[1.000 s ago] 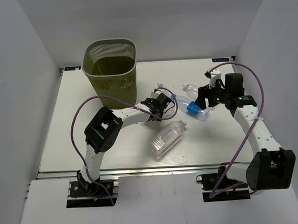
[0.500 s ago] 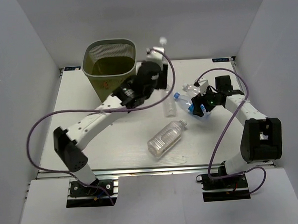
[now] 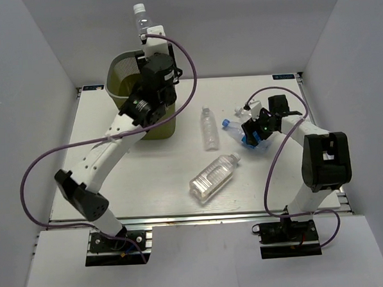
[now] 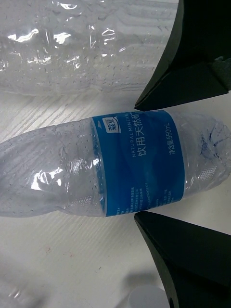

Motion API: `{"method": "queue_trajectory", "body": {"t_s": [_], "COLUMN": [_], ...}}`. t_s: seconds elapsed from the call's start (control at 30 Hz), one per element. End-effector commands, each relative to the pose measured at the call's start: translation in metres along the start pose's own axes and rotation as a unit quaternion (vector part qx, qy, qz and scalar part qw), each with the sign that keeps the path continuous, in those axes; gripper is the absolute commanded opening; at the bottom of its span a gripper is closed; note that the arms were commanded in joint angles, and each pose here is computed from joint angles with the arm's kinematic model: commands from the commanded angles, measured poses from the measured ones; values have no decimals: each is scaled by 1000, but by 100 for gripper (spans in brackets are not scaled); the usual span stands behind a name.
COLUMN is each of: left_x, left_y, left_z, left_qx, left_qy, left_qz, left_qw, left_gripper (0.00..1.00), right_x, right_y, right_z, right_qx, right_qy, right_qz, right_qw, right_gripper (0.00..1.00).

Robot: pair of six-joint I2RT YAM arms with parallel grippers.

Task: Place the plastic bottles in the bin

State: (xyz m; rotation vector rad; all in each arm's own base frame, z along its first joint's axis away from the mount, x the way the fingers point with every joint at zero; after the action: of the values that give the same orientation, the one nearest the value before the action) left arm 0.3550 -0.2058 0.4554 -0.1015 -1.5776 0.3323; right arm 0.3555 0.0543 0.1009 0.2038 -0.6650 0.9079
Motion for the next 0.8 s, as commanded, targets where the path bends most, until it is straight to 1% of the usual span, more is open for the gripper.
{"method": "queue_trajectory", "body": {"t_s": [0.0, 0.03, 0.07, 0.1, 0.13, 0.27, 0.3, 0.33, 0.4, 0.43, 0.47, 0.5, 0.53, 0.6, 0.63, 0.67, 0.7, 0.73, 0.77], "left_x": [-14, -13, -9, -19, -21, -28, -31, -36, -42, -48, -53, -50, -59, -60, -53, -50, -49, -55, -35], "left_y": [30, 33, 36, 45, 50, 76, 80, 90, 98, 93, 97, 96, 96, 90, 91, 82, 71, 65, 59], "left_z": [-34, -41, -46, -62, -69, -89, -92, -98, -98, -98, -98, -93, -91, -85, -76, -67, -60, -54, -35], "left_qx": [102, 111, 120, 140, 151, 175, 169, 177, 176, 155, 150, 135, 119, 80, 62, 30, -35, -87, -148], "left_qy": [-18, -20, -18, -10, -7, 30, 40, 51, 74, 90, 101, 106, 119, 135, 132, 132, 144, 147, 127], "left_qz": [-33, -33, -33, -43, -45, -54, -47, -49, -59, -52, -50, -45, -47, -38, -36, -51, -47, -47, -44], "left_qw": [994, 993, 992, 989, 988, 983, 984, 982, 980, 982, 982, 984, 985, 987, 989, 989, 988, 984, 980], "left_gripper": [52, 52, 54, 60, 65, 76, 83, 87, 98, 100, 100, 100, 100, 100, 100, 100, 100, 100, 100], "right_x": [15, 13, 12, 10, 8, -4, -8, -8, -15, -15, -18, -14, -16, -3, 3, 11, 24, 46, 55], "right_y": [-10, -8, -9, -6, -5, -2, -2, -2, 2, 2, 6, 7, 9, 10, 9, 11, 13, 8, 9], "right_z": [1, -2, -2, -5, -7, -21, -23, -24, -30, -31, -31, -30, -27, -21, -14, -9, 5, 15, 22], "right_qx": [-24, -21, -20, -15, -16, -12, -12, -11, 1, 3, 16, 24, 38, 59, 64, 78, 81, 81, 84], "right_qy": [-20, -13, -12, -8, -3, 33, 41, 44, 59, 60, 69, 60, 68, 39, 35, 20, -3, -38, -50], "right_qz": [15, 14, 13, 13, 12, 15, 13, 15, 14, 16, 14, 21, 17, 29, 30, 33, 50, 63, 69], "right_qw": [999, 1000, 1000, 1000, 1000, 999, 999, 999, 998, 998, 997, 998, 997, 997, 997, 996, 995, 994, 993], "right_gripper": [90, 90, 90, 90, 90, 90, 90, 90, 90, 85, 79, 73, 55, 35, 23, 19, 17, 17, 15]}}
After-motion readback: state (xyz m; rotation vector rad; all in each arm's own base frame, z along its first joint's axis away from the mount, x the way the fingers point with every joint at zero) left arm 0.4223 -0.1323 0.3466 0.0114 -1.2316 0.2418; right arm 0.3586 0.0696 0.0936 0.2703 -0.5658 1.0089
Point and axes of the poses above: each gripper's point midway between its finger pads, its own z axis back along the fingers, its own y axis along the line the jaws close on, x = y × z, the point moved 6 cm from there along z, back along the fingers, and after that the axes turned 11 degrees about z, right-handed, at the moved point
